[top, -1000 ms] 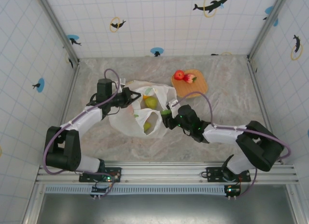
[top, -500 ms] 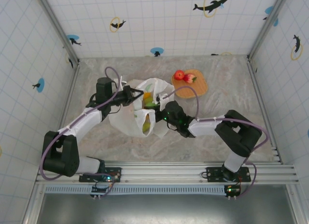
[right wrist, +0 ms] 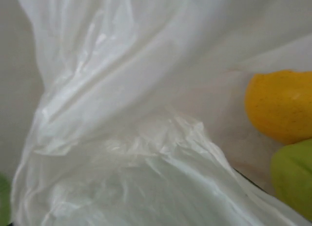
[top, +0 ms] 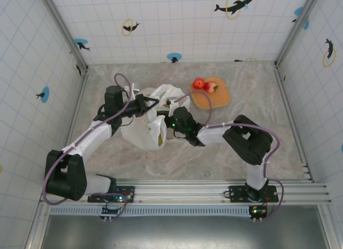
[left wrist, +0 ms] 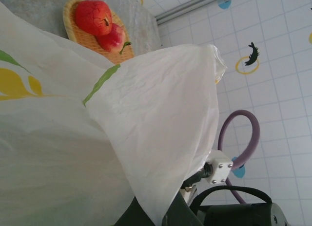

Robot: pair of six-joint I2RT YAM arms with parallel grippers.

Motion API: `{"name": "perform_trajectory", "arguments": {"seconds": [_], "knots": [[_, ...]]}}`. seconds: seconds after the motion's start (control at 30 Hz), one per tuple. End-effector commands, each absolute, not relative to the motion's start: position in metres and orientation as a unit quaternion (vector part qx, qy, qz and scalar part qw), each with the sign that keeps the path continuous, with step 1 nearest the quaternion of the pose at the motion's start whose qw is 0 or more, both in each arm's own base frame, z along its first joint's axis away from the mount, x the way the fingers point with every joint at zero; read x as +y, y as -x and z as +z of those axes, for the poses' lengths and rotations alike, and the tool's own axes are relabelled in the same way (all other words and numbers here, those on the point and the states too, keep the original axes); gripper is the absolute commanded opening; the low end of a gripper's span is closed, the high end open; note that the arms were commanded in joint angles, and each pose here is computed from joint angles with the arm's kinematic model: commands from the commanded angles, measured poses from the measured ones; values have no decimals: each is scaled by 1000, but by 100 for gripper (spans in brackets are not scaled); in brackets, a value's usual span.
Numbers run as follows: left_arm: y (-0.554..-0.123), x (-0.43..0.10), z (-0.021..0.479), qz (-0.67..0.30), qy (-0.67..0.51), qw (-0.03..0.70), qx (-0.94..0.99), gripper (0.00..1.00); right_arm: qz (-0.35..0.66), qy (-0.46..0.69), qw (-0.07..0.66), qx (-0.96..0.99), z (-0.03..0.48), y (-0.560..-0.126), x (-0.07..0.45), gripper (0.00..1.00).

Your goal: Place the fruits into the plastic bag

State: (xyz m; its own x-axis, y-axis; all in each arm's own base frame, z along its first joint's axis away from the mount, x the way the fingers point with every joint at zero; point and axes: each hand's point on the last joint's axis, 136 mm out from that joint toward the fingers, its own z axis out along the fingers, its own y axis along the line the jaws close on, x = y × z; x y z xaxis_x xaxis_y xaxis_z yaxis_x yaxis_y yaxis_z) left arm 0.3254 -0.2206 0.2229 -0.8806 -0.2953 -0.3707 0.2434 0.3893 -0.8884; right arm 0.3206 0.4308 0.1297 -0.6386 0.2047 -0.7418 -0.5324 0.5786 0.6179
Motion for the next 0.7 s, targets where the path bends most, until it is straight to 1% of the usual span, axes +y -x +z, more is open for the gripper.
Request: {"name": "perform_trajectory", "arguments": {"seconds": [0.0,0.17,0.27,0.43,0.67], "knots": [[-326,-221,219,-545,13,251,800,0,493,93,383,776,134,-319,450,66],[-327,-219,220,-542,15,259,800,0,519,116,342,774,127,-312,472,68],[-327,-219,218,-540,15,257,801,0,518,131,323,781,120,-310,480,72],[-327,-219,216,-539,16,256,802,0,516,134,315,785,117,-311,478,83],[-327,-218,215,-537,15,257,804,0,514,142,322,782,126,-313,471,92]]}}
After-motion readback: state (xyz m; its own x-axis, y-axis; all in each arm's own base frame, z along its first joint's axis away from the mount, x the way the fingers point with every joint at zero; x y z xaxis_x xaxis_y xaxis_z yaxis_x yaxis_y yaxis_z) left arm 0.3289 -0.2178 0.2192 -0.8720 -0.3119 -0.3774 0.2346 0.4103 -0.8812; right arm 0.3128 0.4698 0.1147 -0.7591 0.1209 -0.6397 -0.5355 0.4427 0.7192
